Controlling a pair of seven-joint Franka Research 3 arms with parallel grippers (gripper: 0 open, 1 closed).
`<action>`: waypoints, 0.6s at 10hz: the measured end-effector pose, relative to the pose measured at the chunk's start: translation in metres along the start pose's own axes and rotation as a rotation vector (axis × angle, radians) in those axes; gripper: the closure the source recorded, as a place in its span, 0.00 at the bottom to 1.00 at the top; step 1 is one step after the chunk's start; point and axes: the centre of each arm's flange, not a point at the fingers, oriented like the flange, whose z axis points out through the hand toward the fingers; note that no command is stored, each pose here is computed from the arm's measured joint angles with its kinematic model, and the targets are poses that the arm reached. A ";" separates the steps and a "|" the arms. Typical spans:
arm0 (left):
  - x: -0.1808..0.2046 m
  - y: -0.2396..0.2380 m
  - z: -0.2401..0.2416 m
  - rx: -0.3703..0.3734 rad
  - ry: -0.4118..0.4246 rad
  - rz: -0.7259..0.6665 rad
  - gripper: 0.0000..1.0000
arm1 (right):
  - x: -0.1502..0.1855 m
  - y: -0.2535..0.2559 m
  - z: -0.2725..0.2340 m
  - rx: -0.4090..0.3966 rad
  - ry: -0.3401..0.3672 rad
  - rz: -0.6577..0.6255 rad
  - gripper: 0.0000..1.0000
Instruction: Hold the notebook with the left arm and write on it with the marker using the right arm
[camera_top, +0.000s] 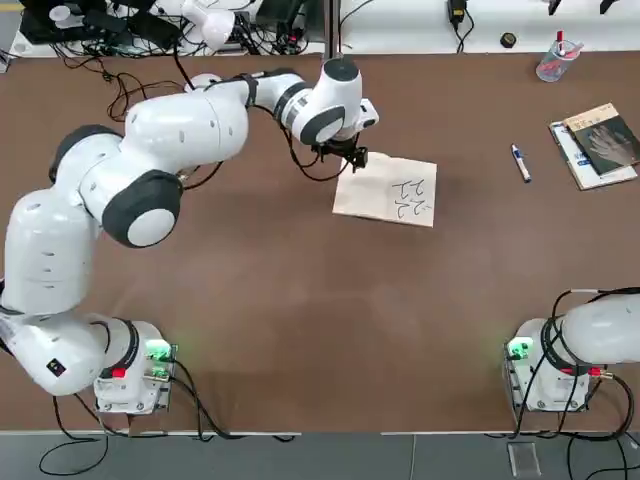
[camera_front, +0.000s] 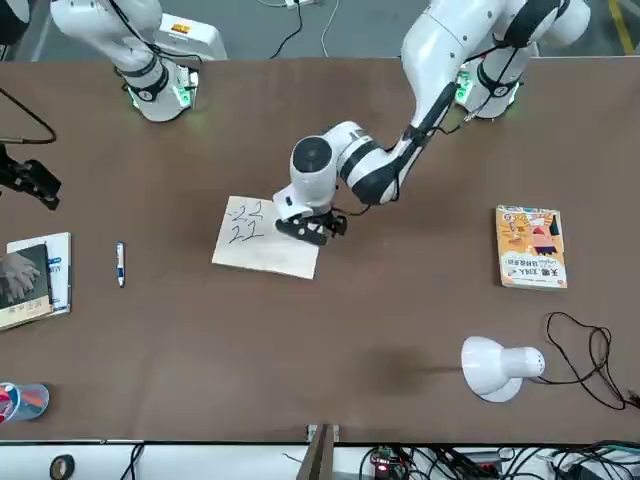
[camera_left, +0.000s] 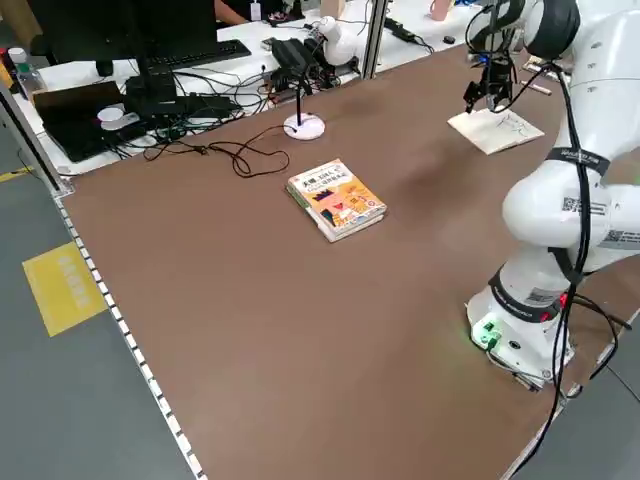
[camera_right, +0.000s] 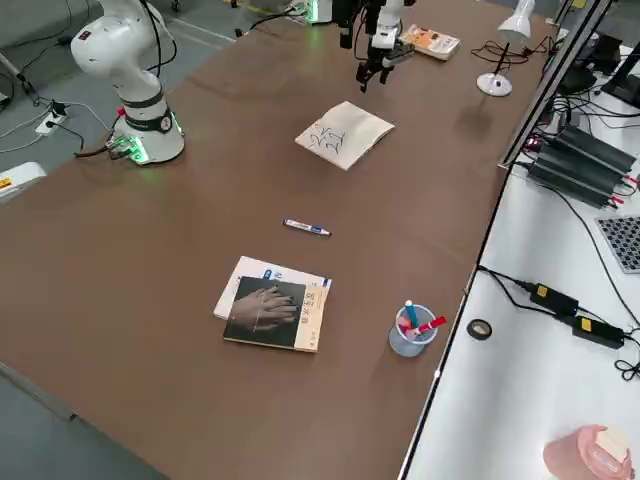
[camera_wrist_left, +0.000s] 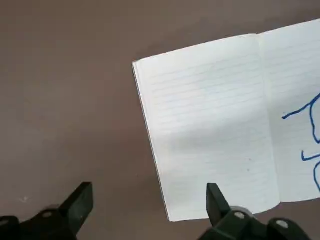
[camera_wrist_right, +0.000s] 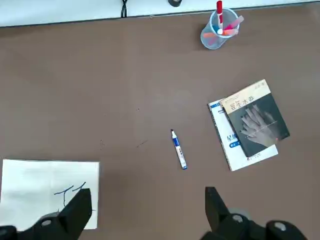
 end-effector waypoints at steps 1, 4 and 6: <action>0.000 -0.001 0.004 0.003 -0.002 0.000 0.00 | 0.000 0.000 0.001 0.000 -0.001 0.000 0.00; 0.003 -0.003 0.017 0.009 0.010 0.006 0.00 | 0.000 0.000 0.001 0.001 -0.001 0.000 0.00; 0.006 -0.005 0.025 0.003 0.025 0.001 0.00 | 0.001 0.000 0.001 0.002 0.002 0.000 0.00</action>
